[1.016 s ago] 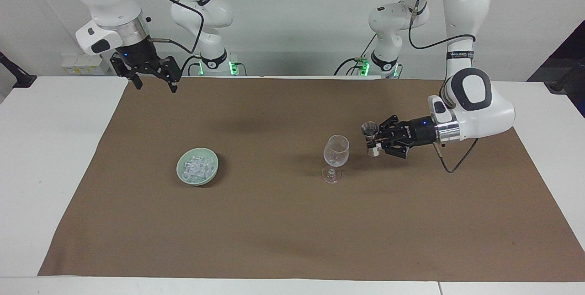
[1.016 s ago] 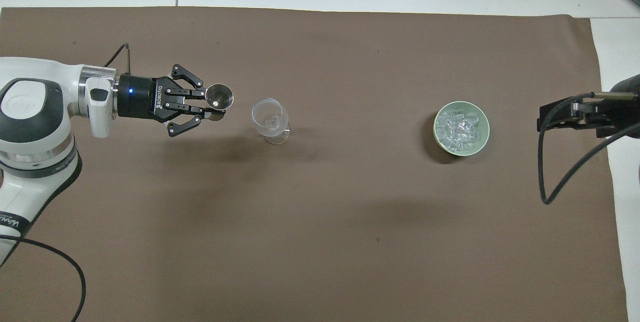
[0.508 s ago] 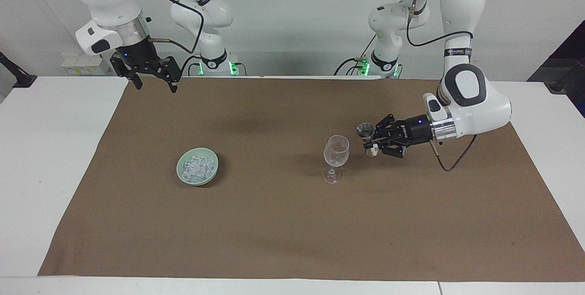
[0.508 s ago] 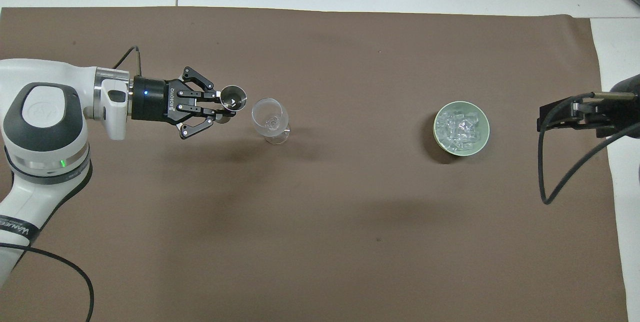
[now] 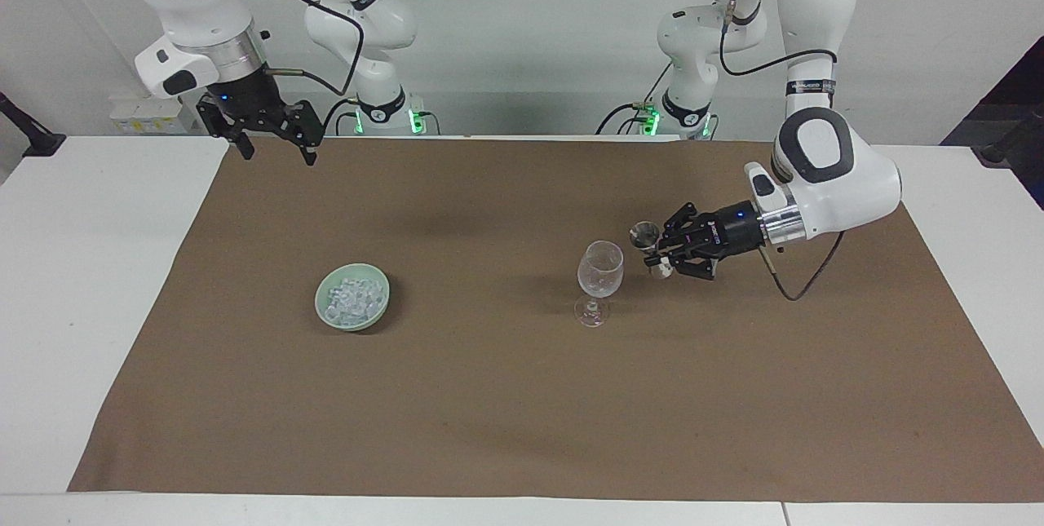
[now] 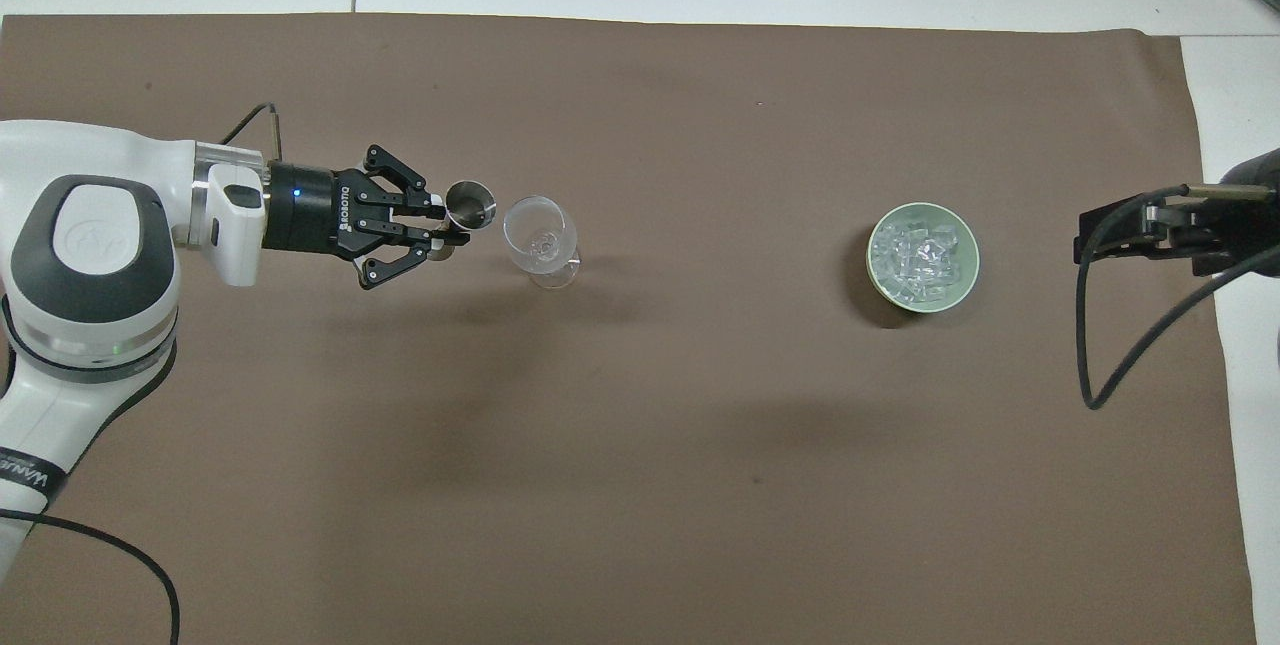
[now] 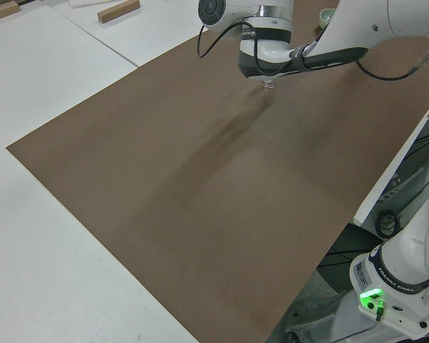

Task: Pour wine and add ice with both arms
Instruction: 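Position the silver cup above the clear glass with the left gripper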

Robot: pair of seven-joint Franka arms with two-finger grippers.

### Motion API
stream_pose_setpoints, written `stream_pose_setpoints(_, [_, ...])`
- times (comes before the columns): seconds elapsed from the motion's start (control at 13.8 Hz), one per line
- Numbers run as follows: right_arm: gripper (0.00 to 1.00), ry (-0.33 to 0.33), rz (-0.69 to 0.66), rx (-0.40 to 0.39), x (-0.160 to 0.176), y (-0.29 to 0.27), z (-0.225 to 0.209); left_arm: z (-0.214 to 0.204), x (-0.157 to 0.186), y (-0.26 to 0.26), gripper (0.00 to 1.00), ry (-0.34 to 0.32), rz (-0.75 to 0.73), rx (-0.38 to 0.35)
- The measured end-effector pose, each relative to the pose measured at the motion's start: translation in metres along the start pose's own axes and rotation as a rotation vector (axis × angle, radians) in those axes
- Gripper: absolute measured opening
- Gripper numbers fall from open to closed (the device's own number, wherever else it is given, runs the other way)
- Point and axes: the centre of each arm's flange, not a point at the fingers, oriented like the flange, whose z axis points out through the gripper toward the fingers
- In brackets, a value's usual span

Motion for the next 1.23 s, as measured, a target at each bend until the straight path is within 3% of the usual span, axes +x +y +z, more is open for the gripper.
stream_pose_setpoints(1.23, [1.00,0.000,0.000,0.000,0.000,0.000,0.000,0.010,0.039,0.008,0.21,-0.265,-0.136,0.034])
